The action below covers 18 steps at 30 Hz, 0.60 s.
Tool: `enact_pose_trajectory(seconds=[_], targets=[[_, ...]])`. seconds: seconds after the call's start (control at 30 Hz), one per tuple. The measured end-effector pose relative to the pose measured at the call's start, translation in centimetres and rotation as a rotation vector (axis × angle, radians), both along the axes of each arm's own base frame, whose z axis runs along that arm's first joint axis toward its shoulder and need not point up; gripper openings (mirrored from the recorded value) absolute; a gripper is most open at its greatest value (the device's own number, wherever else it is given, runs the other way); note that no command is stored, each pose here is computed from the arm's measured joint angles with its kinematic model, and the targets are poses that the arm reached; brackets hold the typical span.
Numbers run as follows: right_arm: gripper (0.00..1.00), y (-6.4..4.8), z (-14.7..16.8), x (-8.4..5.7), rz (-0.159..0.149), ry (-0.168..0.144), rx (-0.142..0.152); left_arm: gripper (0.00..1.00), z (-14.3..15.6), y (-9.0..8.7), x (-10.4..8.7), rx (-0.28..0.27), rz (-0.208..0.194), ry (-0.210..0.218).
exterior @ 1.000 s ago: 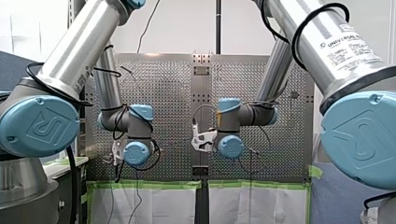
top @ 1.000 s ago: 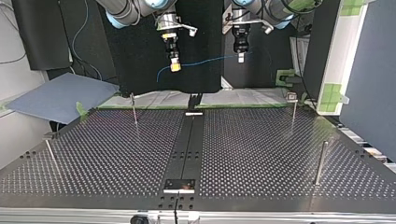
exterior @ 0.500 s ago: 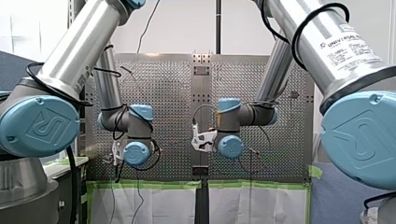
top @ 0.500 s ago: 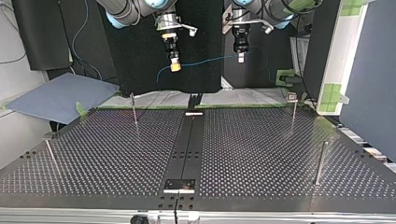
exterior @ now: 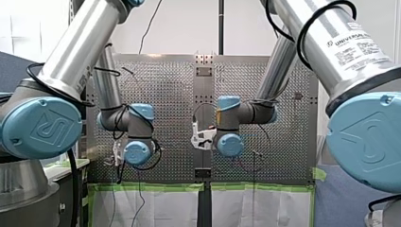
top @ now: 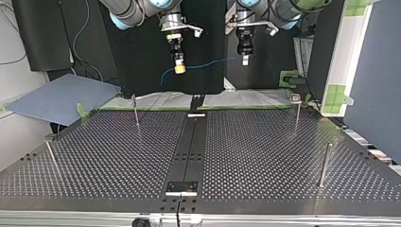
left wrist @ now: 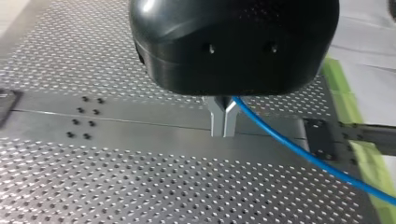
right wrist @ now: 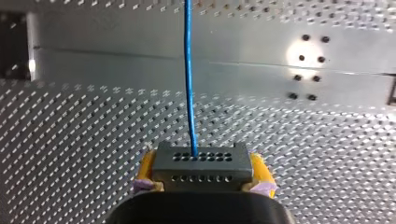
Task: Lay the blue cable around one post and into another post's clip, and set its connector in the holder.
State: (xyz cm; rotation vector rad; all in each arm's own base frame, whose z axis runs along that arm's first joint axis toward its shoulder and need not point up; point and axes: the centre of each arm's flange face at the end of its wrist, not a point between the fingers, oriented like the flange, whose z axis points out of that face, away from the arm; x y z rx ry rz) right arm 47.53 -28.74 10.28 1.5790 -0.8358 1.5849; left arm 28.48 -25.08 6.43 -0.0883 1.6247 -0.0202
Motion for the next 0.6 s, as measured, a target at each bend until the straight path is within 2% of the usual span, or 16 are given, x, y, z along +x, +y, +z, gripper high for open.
enact_pose_trajectory(seconds=[0.2, 0.33, 0.43, 0.6], targets=[[0.00, 0.4, 2.8, 0.5, -0.001, -0.064, 0.011, 0.00, 1.7, 0.1, 0.4, -0.064, 0.004, -0.030], [0.00, 0.2, 4.7, 0.4, 0.002, -0.107, 0.022, 0.00, 2.7, 0.5, 0.5, -0.066, 0.025, -0.035], [0.00, 0.1, 6.1, 0.3, 0.002, -0.126, 0.026, 0.00, 3.4, 1.0, 0.6, -0.060, 0.051, -0.037], [0.00, 0.0, 8.2, 0.2, 0.003, -0.141, 0.022, 0.00, 4.8, 1.5, 1.0, -0.081, 0.083, -0.044]])
